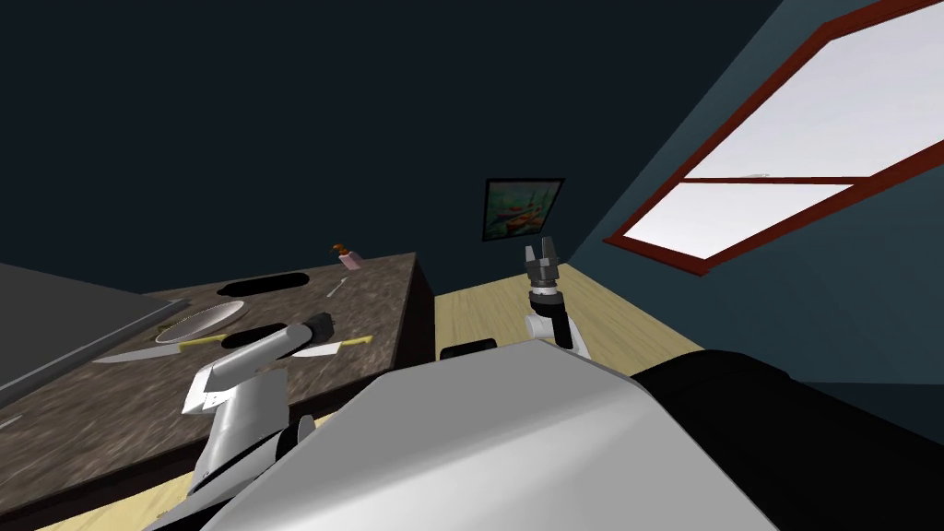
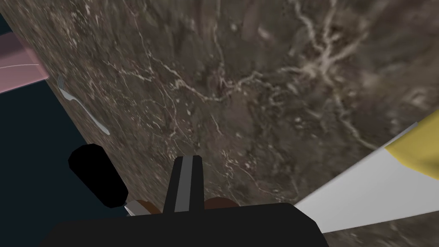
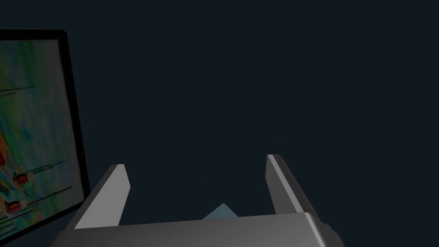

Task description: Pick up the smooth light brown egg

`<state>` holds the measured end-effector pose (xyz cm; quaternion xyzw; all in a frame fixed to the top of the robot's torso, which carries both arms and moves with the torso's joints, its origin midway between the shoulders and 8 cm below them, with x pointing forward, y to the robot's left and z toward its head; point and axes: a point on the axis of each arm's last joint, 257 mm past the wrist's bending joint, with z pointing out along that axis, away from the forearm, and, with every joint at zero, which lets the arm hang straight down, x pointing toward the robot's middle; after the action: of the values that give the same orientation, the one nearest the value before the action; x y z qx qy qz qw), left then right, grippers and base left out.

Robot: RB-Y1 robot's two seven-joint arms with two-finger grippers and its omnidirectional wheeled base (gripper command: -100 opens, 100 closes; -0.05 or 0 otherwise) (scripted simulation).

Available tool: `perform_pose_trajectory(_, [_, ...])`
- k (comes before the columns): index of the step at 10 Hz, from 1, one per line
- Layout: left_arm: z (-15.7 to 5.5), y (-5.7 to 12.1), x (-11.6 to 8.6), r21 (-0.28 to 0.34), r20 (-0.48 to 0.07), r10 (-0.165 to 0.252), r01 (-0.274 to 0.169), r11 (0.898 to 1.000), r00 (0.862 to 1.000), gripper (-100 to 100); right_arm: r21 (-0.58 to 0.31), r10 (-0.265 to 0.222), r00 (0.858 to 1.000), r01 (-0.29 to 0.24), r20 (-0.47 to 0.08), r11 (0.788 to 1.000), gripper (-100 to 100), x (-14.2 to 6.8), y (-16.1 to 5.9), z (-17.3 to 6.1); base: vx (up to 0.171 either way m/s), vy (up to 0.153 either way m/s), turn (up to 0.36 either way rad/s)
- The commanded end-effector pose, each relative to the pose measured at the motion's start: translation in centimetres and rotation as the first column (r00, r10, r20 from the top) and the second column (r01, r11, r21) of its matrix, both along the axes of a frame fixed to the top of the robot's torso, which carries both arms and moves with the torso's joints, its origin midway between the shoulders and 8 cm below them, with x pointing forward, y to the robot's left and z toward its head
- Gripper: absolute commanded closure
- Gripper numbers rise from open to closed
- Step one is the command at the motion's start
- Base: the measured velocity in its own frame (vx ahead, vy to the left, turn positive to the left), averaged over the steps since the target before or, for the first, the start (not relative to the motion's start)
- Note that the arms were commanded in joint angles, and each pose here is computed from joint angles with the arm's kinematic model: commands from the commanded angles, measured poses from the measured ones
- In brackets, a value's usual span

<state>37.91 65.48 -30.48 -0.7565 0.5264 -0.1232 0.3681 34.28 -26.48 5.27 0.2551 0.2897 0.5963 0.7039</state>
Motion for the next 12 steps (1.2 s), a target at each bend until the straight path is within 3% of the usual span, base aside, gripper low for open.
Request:
perform_pose_trajectory(1, [0.0,0.0,0.0,-0.012,0.009,0.019,-0.019,1.0,1.0,100,0.0,0.0,1.0,0.0,0.0,1.0,0,0.0,0.0,0.0,-0.044,0.015,0.013])
perform_pose_trajectory(2, [0.2,-0.3,0.4,0.012,-0.004,0.019,-0.019,1.0,1.0,100,0.0,0.0,1.0,0.0,0.0,1.0,0,0.0,0.0,0.0,-0.089,0.047,-0.141])
perform_pose_trajectory(4, [0.2,-0.3,0.4,-0.009,0.012,0.045,-0.045,0.999,0.999,100,0.0,0.0,1.0,0.0,0.0,1.0,0,0.0,0.0,0.0,-0.073,0.037,-0.058])
perform_pose_trajectory(5, [0.4,-0.6,0.8,0.016,0.002,0.045,-0.045,0.999,0.999,100,0.0,0.0,1.0,0.0,0.0,1.0,0,0.0,0.0,0.0,-0.076,0.021,-0.171])
perform_pose_trajectory(7, [0.4,-0.6,0.8,-0.005,0.018,0.07,-0.07,0.998,0.997,100,0.0,0.0,1.0,0.0,0.0,1.0,0,0.0,0.0,0.0,-0.061,0.031,-0.036])
perform_pose_trajectory(8, [0.7,-1.0,1.2,0.021,0.011,0.07,-0.07,0.997,0.997,100,0.0,0.0,1.0,0.0,0.0,1.0,0,0.0,0.0,0.0,-0.089,0.028,-0.168])
perform_pose_trajectory(12, [1.0,-1.4,1.7,0.011,0.034,0.112,-0.113,0.994,0.993,100,0.0,0.0,1.0,0.0,0.0,1.0,0,0.0,0.0,0.0,-0.087,0.03,-0.085])
